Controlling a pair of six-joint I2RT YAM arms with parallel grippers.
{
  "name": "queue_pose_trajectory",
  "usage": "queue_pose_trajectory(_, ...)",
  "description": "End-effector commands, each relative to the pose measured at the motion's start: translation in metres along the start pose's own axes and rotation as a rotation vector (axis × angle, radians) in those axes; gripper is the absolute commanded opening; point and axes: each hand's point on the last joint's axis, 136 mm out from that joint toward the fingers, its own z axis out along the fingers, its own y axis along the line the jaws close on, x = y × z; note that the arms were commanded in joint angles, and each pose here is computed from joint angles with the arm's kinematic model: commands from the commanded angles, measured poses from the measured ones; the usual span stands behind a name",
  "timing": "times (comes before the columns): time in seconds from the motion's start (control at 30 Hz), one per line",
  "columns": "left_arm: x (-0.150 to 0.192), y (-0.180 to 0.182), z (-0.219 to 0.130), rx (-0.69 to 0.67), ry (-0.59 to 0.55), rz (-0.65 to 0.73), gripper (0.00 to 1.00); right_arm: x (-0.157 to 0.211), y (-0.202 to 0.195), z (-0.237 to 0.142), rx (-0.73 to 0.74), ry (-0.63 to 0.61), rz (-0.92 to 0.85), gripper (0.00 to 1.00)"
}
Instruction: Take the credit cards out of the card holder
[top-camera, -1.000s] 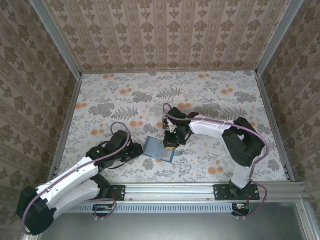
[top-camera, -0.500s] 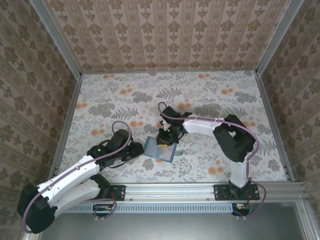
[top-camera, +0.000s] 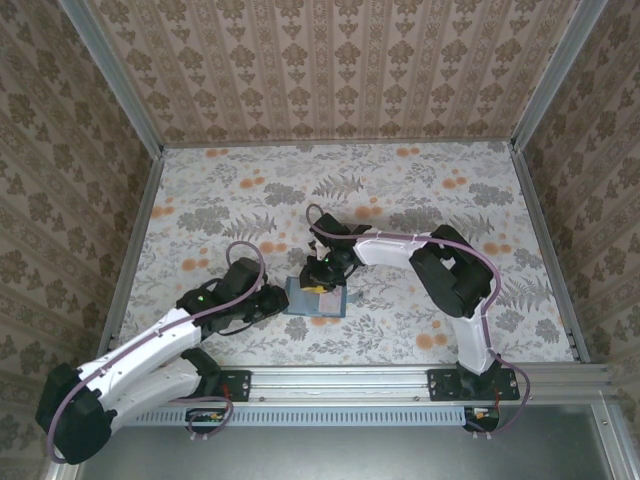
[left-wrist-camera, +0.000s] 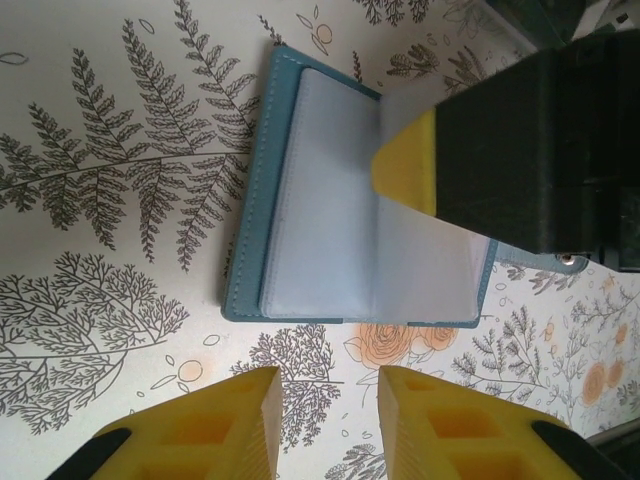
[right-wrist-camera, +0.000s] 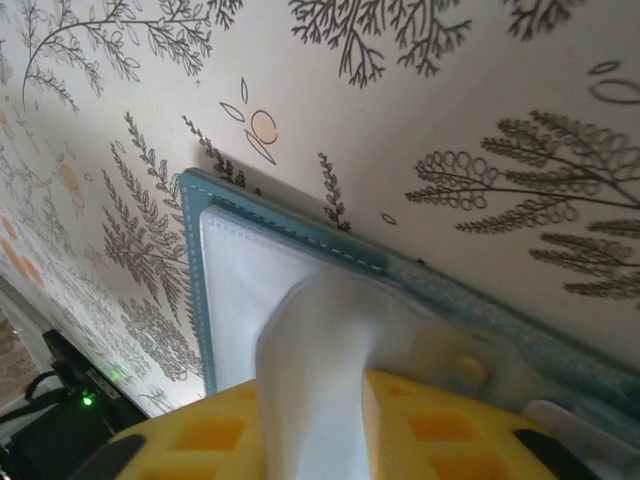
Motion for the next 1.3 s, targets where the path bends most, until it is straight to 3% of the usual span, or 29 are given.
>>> queue_pose_trajectory(0.0,-0.006,-0.016,-0.006,0.045,-0.004,0.028,0.32,0.006,0.009,0.008,-0.018,0.038,-0.022,0.38)
queue_pose_trajectory(0.27,-0.006,-0.024,-0.001,0.066,0.013,0.045,0.32,0.008,0.016,0.007,-0.035,0.035,-0.033,0.54)
queue_pose_trajectory(0.37,-0.006,-0.029,0.002,0.076,0.023,0.059,0.34,0.006,0.020,0.003,-0.044,0.022,-0.035,0.71)
queue_pose_trajectory(0.43,-0.007,-0.034,0.004,0.081,0.029,0.069,0.35,0.005,0.022,0.002,-0.049,0.016,-0.034,0.75)
queue_pose_trajectory(0.63,-0.004,-0.037,0.017,0.073,0.062,0.079,0.19,0.003,0.020,0.003,-0.049,-0.007,0.000,0.61)
queue_pose_trajectory(0.7,-0.001,-0.035,0.024,0.064,0.079,0.072,0.12,0.001,0.019,0.005,-0.053,-0.011,0.020,0.41)
queue_pose_trajectory(0.73,0.000,-0.035,0.027,0.061,0.087,0.070,0.08,0.001,0.020,0.005,-0.057,-0.015,0.029,0.36)
queue_pose_trajectory(1.0,0.007,-0.031,0.056,0.029,0.139,0.071,0.01,-0.003,0.020,0.005,-0.060,-0.031,0.055,0.36)
queue_pose_trajectory(1.27,0.017,0.005,0.072,-0.121,0.176,0.040,0.00,-0.011,0.024,-0.012,-0.023,-0.070,0.032,0.40)
